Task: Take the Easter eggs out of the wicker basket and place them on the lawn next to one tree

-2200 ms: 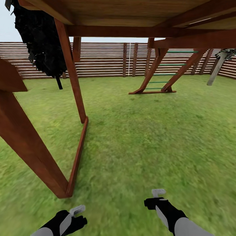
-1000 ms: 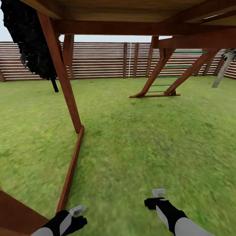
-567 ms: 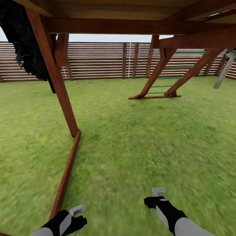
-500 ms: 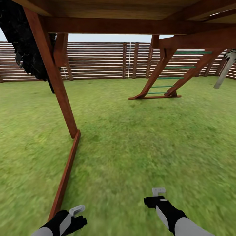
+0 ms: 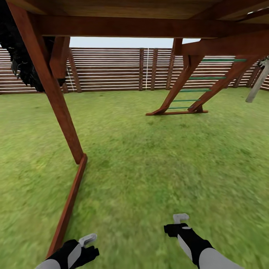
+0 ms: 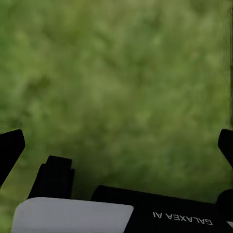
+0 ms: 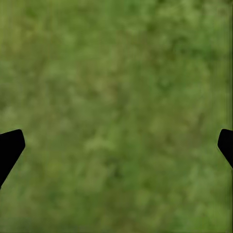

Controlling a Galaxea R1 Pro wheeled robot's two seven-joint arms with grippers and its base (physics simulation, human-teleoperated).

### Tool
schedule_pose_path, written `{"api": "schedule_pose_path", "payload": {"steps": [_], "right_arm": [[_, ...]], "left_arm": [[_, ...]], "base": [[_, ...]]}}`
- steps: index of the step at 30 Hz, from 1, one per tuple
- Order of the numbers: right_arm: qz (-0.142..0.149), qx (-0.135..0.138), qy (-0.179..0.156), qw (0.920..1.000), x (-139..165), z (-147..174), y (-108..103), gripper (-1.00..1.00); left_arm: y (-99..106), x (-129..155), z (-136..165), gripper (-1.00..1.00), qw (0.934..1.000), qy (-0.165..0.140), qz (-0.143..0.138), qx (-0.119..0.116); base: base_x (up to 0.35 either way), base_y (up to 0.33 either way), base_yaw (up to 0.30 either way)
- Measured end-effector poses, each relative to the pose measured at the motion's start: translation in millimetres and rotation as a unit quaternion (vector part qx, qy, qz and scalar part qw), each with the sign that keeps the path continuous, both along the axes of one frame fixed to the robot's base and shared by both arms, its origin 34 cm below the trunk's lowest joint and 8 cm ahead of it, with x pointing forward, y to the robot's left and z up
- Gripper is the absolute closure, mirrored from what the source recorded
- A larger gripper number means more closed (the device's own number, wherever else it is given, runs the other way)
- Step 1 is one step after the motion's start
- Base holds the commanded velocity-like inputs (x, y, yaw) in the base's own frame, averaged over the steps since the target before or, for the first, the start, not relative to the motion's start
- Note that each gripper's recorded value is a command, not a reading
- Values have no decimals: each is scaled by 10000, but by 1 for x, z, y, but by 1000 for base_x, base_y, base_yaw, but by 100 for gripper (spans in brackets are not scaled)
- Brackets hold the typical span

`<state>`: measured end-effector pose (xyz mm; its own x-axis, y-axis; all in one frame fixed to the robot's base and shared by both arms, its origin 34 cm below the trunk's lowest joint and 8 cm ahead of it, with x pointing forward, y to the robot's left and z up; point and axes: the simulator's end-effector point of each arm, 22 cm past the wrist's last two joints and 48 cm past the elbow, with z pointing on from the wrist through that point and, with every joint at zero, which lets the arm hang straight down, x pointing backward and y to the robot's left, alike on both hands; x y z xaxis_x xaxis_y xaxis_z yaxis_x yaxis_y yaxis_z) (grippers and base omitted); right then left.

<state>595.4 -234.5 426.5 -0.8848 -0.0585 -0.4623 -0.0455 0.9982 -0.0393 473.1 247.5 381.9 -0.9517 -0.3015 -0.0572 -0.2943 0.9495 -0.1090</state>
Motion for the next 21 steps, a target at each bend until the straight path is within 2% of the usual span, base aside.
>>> {"api": "schedule_pose_path", "payload": {"steps": [10,21], "right_arm": [[0,0,0,10000,0,0,0,-100],[1,0,0,10000,0,0,0,-100]], "left_arm": [[0,0,0,-100,10000,0,0,0],[0,0,0,-100,10000,0,1,0]], "base": [[336,-71,38],[336,-71,258]]}}
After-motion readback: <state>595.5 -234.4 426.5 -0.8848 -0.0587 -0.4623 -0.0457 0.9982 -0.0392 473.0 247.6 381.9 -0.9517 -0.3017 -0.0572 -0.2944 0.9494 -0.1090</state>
